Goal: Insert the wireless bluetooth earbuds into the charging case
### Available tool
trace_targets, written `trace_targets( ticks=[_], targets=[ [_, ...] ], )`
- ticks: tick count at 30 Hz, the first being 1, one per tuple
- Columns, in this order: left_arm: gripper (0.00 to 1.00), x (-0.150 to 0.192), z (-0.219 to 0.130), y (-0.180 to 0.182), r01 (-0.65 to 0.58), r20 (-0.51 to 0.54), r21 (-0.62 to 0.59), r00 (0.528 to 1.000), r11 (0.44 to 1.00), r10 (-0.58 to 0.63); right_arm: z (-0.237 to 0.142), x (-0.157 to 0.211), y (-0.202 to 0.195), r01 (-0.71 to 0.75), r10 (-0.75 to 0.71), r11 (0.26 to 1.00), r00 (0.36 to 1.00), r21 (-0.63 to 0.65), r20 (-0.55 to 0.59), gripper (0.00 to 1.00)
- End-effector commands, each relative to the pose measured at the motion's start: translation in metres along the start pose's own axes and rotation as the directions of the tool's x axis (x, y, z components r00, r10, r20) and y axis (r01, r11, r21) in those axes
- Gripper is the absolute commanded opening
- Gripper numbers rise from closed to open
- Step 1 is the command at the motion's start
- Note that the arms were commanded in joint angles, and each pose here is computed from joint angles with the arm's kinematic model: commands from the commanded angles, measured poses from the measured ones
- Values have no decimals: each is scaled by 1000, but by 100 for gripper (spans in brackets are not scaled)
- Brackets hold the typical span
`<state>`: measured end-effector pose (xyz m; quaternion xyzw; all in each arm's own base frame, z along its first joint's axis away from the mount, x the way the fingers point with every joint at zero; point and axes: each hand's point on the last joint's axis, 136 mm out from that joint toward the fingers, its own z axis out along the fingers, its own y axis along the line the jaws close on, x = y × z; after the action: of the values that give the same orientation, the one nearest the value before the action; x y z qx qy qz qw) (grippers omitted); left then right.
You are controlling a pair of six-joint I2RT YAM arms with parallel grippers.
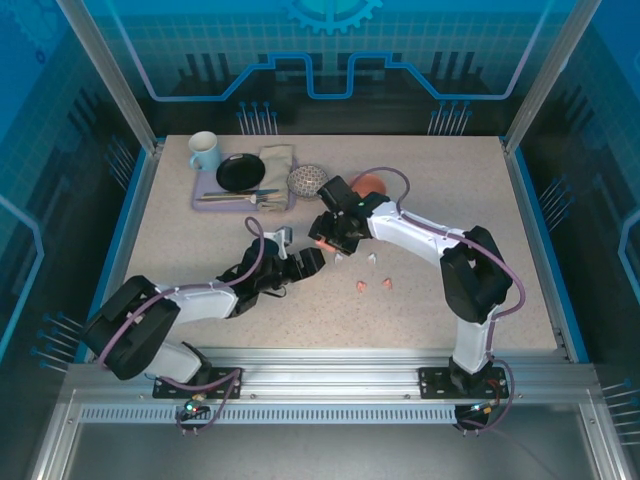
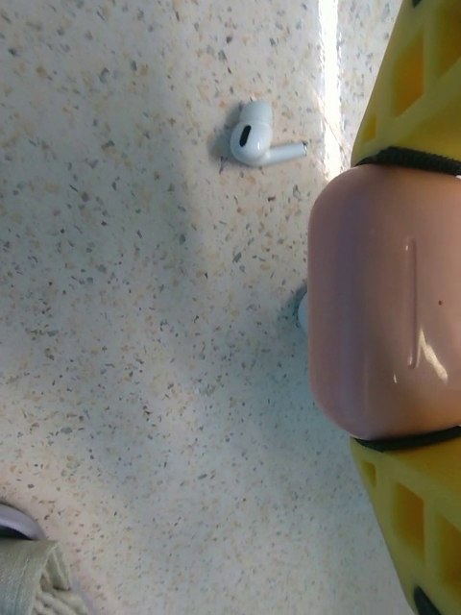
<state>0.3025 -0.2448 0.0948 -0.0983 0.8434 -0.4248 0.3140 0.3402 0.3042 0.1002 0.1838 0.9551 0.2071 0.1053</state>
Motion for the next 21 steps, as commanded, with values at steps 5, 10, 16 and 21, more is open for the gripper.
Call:
trace_targets(
  ticks=[5,10,16,21],
  targets=[
    [76,-43,7,-34,-41,175,91,984,995,25,-6,0,19,-129,124,986,991,-105,-54,60],
    [69,-51,12,-40,-36,199,108,980,993,14,-5,1,24,-179,169,974,983,-136,-77,60],
    [59,-56,14,-44,-34,219,116,976,993,8,-6,1,23,-202,192,970,978,-138,-84,60],
    [53,-58,15,-45,-34,220,118,975,992,8,-3,3,22,-227,214,962,972,-148,-100,60]
  ],
)
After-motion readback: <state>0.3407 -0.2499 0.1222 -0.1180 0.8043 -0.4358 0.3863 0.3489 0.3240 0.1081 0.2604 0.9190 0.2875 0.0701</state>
